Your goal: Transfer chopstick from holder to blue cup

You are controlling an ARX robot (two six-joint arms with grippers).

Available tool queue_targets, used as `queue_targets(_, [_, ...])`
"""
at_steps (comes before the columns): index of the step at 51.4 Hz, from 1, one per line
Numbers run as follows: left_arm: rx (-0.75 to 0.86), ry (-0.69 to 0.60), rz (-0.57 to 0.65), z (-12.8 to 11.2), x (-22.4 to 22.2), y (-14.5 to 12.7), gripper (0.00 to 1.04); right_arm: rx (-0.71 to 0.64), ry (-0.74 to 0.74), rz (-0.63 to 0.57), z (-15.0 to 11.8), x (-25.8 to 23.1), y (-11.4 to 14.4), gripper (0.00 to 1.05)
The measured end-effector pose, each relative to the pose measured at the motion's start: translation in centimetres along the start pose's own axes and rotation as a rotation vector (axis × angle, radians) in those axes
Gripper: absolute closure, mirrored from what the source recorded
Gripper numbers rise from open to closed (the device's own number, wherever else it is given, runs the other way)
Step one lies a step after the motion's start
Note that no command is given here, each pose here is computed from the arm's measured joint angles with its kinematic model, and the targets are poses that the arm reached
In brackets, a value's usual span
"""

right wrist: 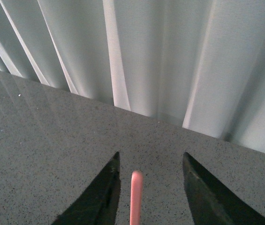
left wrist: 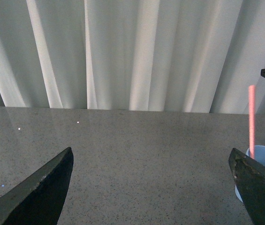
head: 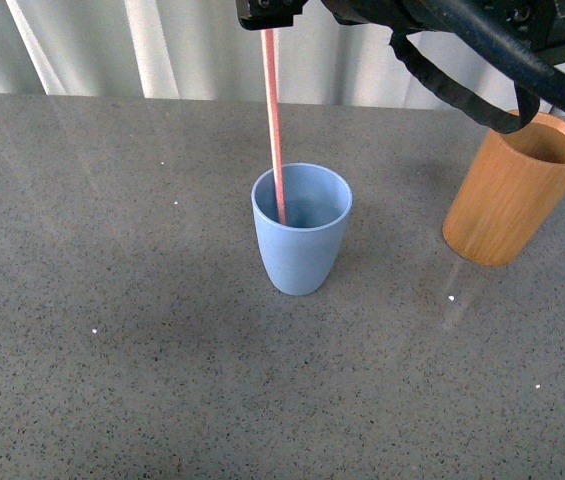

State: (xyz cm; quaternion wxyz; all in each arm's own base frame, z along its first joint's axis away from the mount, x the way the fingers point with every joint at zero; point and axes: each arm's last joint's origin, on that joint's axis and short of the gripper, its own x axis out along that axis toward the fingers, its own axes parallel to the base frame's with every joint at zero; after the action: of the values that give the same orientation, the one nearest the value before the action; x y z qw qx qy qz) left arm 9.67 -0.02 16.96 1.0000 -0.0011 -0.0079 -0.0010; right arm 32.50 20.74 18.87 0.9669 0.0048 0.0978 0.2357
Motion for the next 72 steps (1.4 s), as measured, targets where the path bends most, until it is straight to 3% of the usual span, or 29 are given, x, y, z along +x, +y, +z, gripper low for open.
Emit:
queue_targets(13, [0.0, 0.0, 0.0, 0.0, 0.0, 0.0, 0.07, 0.0, -0.063, -0.083, 2.7, -1.9, -1.3, 0.08])
queue_targets(18, [0.0, 0.0, 0.0, 0.0, 0.0, 0.0, 0.07, -0.034, -0.073, -0.232, 4.2, -4.3, -3.2, 0.1])
queue_targets(21, [0.0, 0.0, 0.0, 0.0, 0.0, 0.0, 0.07, -0.048, -0.047, -0.382, 4.7, -6.6, -4.9, 0.1])
queue_targets(29, [0.0, 0.0, 0.0, 0.0, 0.0, 0.0, 0.07, -0.066, 0.015, -0.711, 4.0, -14.4, -8.7, 0.1])
queue_targets(37, [0.0, 0.0, -0.002, 0.0, 0.0, 0.0, 0.07, -0.057, -0.032, -0.721, 4.6, -16.0, -8.8, 0.1])
queue_targets(43, [0.0, 0.0, 0.0, 0.0, 0.0, 0.0, 0.07, -0.031, -0.161, -0.515, 3.3, -16.6, -9.1, 0.27])
queue_targets(46, [0.0, 0.0, 0.003, 0.0, 0.0, 0.0, 0.07, -0.03, -0.181, -0.467, 2.3, -17.3, -9.2, 0.35])
queue_targets(66, [0.0, -0.001, 0.002, 0.0, 0.0, 0.0, 0.07, -0.021, -0.189, -0.467, -2.5, -22.0, -9.8, 1.03])
queue_targets(72, [0.0, -0.001, 0.001, 0.0, 0.0, 0.0, 0.07, -0.02, -0.188, -0.47, -3.3, -22.8, -9.8, 1.04])
